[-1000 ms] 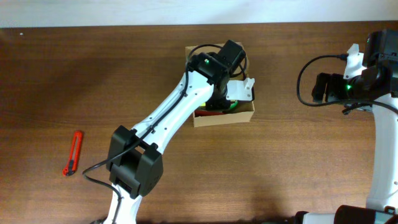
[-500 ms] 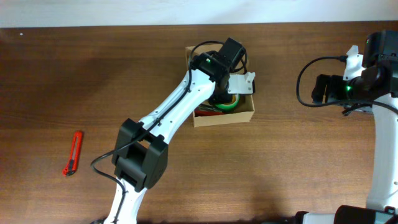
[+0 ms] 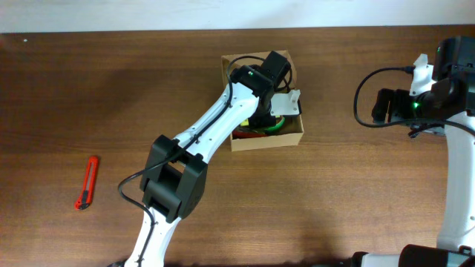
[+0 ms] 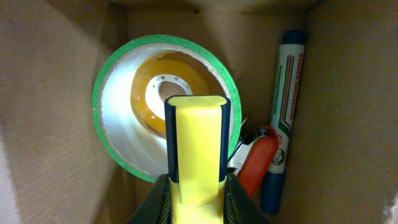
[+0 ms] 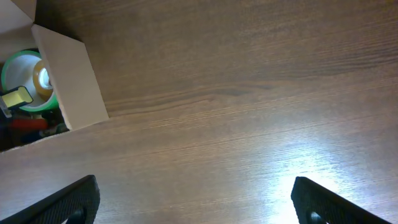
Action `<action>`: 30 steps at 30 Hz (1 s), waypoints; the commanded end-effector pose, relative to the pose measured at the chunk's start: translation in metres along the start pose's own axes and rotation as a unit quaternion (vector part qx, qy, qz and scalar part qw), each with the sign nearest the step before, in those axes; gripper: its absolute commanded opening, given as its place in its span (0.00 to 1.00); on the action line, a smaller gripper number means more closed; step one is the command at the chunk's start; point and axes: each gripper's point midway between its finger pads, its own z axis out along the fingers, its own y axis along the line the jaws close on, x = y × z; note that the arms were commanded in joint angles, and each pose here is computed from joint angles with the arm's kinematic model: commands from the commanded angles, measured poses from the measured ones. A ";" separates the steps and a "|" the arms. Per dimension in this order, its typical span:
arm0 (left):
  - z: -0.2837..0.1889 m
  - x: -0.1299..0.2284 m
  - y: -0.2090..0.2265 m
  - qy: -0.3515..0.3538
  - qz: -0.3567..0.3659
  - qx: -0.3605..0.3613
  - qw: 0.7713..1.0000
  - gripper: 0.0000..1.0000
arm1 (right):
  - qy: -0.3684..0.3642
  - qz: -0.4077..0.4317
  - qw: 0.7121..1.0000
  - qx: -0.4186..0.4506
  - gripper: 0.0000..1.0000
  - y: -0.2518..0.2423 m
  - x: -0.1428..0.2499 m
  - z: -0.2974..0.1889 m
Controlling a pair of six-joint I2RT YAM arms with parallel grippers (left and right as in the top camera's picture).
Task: Pack container
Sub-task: 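Carry the yellow highlighter into the box with the left gripper, release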
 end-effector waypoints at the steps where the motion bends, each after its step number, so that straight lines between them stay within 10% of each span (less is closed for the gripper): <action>1: -0.002 -0.007 -0.005 -0.015 -0.014 0.014 1.000 0.01 | 0.002 0.007 1.000 -0.007 0.99 0.001 0.001 0.002; 30: 0.028 -0.017 -0.030 -0.014 -0.014 0.059 0.998 0.08 | 0.003 0.007 1.000 -0.007 0.99 0.001 0.001 0.002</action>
